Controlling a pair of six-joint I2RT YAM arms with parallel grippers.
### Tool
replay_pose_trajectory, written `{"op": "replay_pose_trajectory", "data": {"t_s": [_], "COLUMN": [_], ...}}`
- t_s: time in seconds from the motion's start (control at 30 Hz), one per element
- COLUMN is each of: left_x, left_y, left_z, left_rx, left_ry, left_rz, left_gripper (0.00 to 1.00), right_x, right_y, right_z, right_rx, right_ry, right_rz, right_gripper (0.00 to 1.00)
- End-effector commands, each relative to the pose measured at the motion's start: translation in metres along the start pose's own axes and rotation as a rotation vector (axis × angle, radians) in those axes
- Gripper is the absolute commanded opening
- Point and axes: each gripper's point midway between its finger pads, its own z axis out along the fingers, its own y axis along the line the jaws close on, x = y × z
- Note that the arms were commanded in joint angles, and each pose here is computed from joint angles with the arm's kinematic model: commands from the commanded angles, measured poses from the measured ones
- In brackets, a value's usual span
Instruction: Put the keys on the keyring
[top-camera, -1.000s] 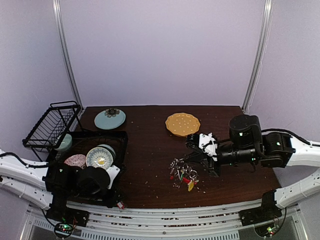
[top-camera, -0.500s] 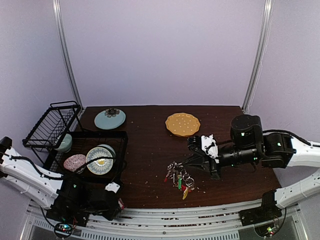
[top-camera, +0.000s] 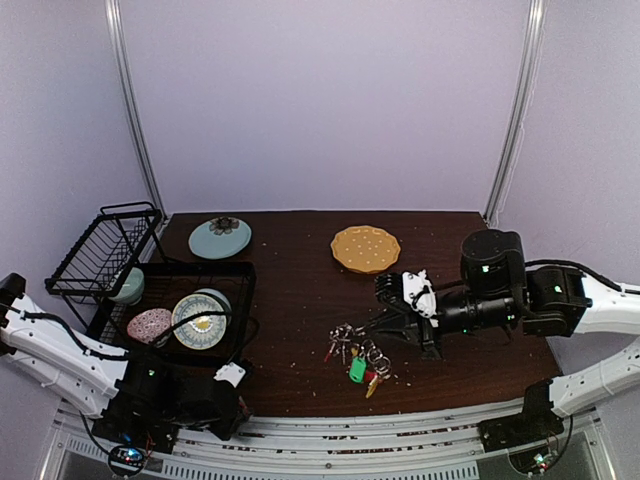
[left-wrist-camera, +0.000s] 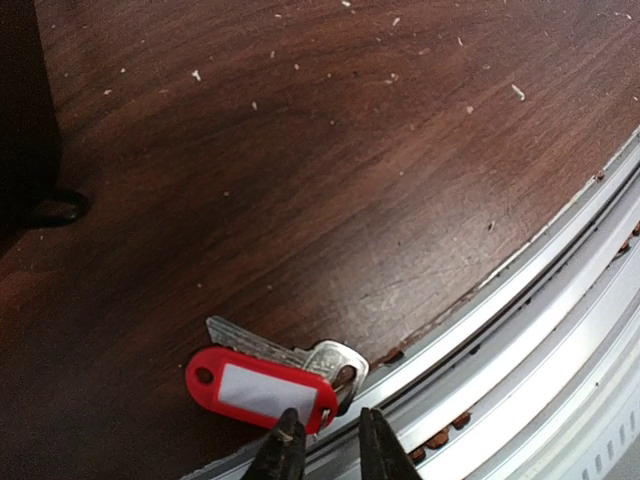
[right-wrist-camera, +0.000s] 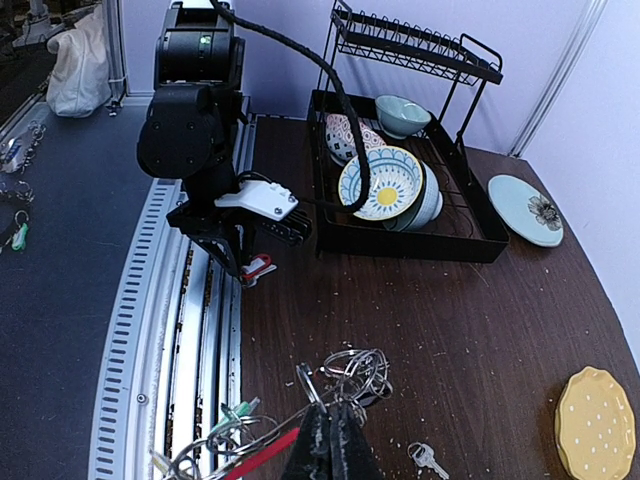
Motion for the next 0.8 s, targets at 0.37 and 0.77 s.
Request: {"op": "replay_pose_trajectory", "data": {"t_s": [0.37, 0.77], "left_x": [0.001, -0.053], "left_y": [0.001, 0.002], "left_z": [0.005, 0.019], "left_rx": [-0.019, -0.066], "left_ry": [-0.005, -0.12], "left_rz": [0.03, 0.088], "left_gripper": [0.17, 0.16], "right_x": [-0.015, -0.016], "right_y": [0.006, 0.006], "right_z": [-0.006, -0.005], "right_rx": [-0.038, -0.041], "right_ry": [-0.058, -0.051], "right_rz": [-0.026, -0.029], "right_gripper": [0.0, 0.0]}}
